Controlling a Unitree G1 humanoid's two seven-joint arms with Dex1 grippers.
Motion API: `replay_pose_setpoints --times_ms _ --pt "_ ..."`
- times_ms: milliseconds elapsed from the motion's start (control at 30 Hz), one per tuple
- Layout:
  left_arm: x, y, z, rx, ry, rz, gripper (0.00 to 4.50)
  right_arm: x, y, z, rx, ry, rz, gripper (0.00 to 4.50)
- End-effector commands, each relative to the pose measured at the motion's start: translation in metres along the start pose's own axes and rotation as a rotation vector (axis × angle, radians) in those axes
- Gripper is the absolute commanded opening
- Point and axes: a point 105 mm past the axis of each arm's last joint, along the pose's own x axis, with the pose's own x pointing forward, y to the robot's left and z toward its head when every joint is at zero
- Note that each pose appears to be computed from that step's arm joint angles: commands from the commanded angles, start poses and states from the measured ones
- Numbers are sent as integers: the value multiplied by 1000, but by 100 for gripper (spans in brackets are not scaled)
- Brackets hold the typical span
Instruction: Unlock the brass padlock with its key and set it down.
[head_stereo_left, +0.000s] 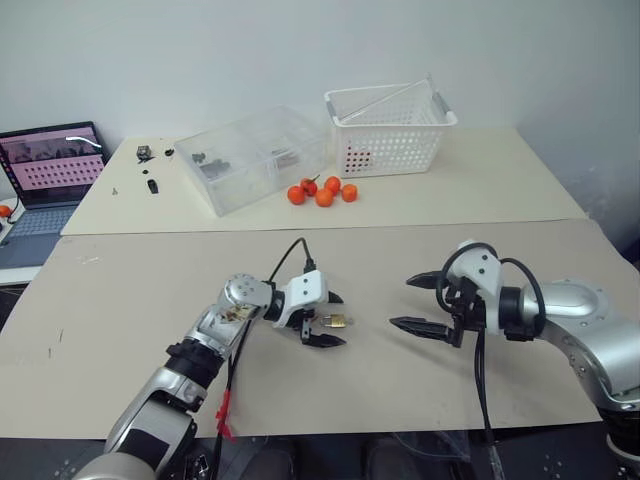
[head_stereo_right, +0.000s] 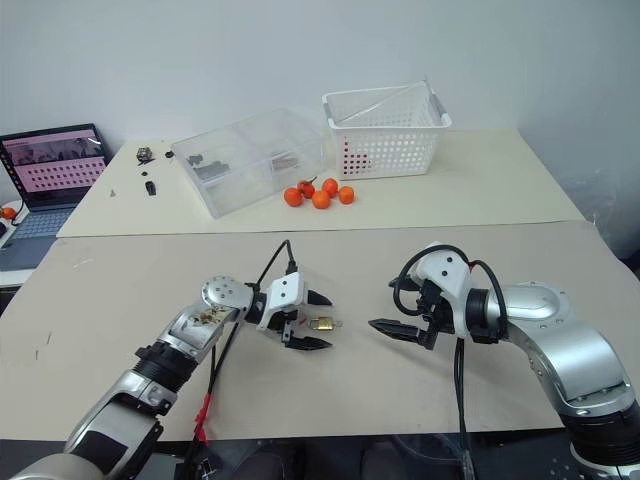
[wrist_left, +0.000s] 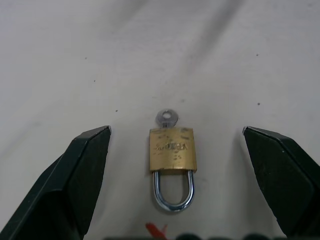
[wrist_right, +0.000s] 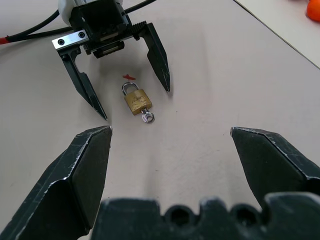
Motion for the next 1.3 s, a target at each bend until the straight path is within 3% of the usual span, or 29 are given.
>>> replay_pose_setpoints --times_ms 33,267,367,433,667,900,1100,1300 --pt "-3 -1 -1 54 22 -9 450 -3 -5 12 -56 -26 -16 448" --pt "1 2 -6 25 32 -19 450 -5 -8 12 -65 -18 -23 448" --pt "4 0 -5 1 21 -32 378 -6 -8 12 -64 -17 -29 450" --pt "6 -1 -5 -12 17 -32 292 -7 -7 12 -63 -17 -30 450" --pt "8 2 -2 -48 -8 -23 80 -7 -7 11 -61 -14 -35 450" --pt "-5 15 10 -72 -42 16 81 -7 -7 10 -93 3 -31 450" --pt "-40 30 56 -168 -200 -81 81 -7 -13 3 -380 129 -53 450" --pt "-61 37 69 -224 -221 -233 81 5 -9 10 -617 83 -90 450"
